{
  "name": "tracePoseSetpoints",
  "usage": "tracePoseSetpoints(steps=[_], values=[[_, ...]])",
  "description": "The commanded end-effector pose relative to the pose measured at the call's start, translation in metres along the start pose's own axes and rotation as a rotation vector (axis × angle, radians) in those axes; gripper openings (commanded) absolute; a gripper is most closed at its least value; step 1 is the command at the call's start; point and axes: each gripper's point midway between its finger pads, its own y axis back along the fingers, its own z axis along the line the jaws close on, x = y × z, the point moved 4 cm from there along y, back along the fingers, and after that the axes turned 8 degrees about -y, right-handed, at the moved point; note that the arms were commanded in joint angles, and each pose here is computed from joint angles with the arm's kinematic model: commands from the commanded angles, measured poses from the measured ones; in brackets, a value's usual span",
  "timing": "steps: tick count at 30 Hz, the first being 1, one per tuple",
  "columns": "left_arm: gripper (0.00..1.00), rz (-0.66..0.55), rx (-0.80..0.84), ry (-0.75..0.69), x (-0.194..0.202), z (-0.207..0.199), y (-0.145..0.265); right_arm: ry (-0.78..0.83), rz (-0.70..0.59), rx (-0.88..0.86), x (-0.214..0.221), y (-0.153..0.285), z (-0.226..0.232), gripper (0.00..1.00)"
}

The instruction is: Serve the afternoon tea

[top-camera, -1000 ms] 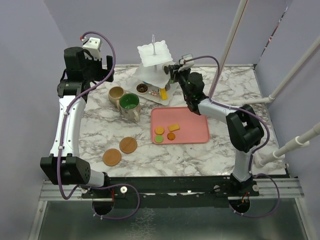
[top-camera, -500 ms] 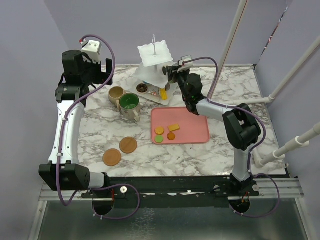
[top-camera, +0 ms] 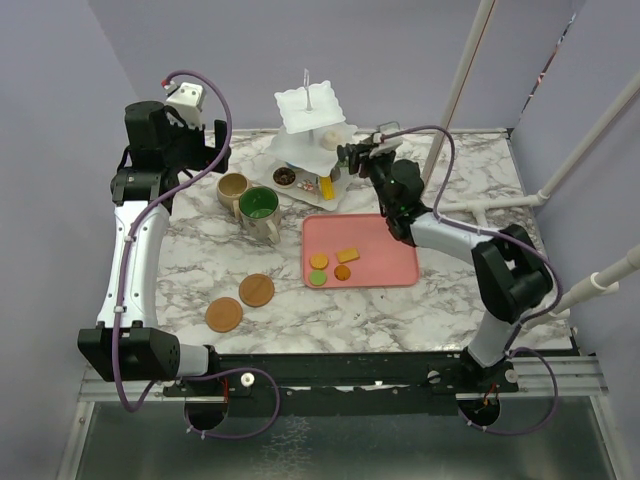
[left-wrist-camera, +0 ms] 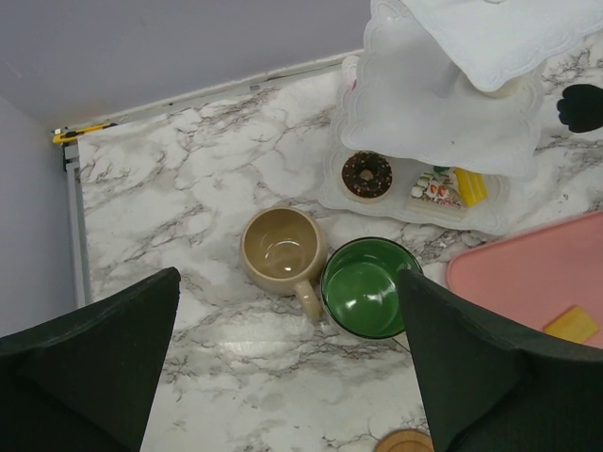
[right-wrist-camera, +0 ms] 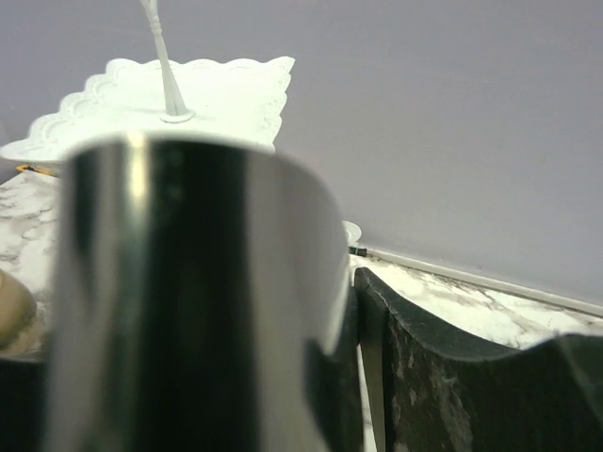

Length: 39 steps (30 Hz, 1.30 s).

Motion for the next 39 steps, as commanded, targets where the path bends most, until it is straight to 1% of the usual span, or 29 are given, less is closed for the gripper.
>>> tracePoseSetpoints(steps=[1, 12, 15, 18, 22, 28, 39], values=[[0.99, 0.005, 0.024, 0.008, -0.002, 0.0, 0.0, -0.037, -0.019, -0.031, -0.029, 0.038, 0.013, 0.59], [0.99, 0.06, -0.035, 0.022, 0.012, 0.01, -0.008, -0.041, 0.289, -0.159, 0.023, 0.163, 0.067, 0.59], [0.99, 0.069, -0.043, 0.024, 0.015, 0.012, -0.009, -0.057, 0.347, -0.201, 0.032, 0.188, 0.077, 0.59], [0.99, 0.074, -0.045, 0.03, 0.018, 0.012, -0.008, -0.075, 0.391, -0.197, 0.041, 0.202, 0.076, 0.59], [0.99, 0.083, -0.049, 0.039, 0.022, 0.011, -0.007, -0.085, 0.401, -0.218, 0.048, 0.207, 0.078, 0.59], [0.99, 0.103, -0.078, 0.053, 0.029, 0.016, -0.007, -0.075, 0.38, -0.314, 0.049, 0.194, 0.102, 0.59], [0.99, 0.098, -0.093, 0.051, 0.028, 0.022, -0.004, -0.074, 0.347, -0.364, 0.062, 0.172, 0.125, 0.59]])
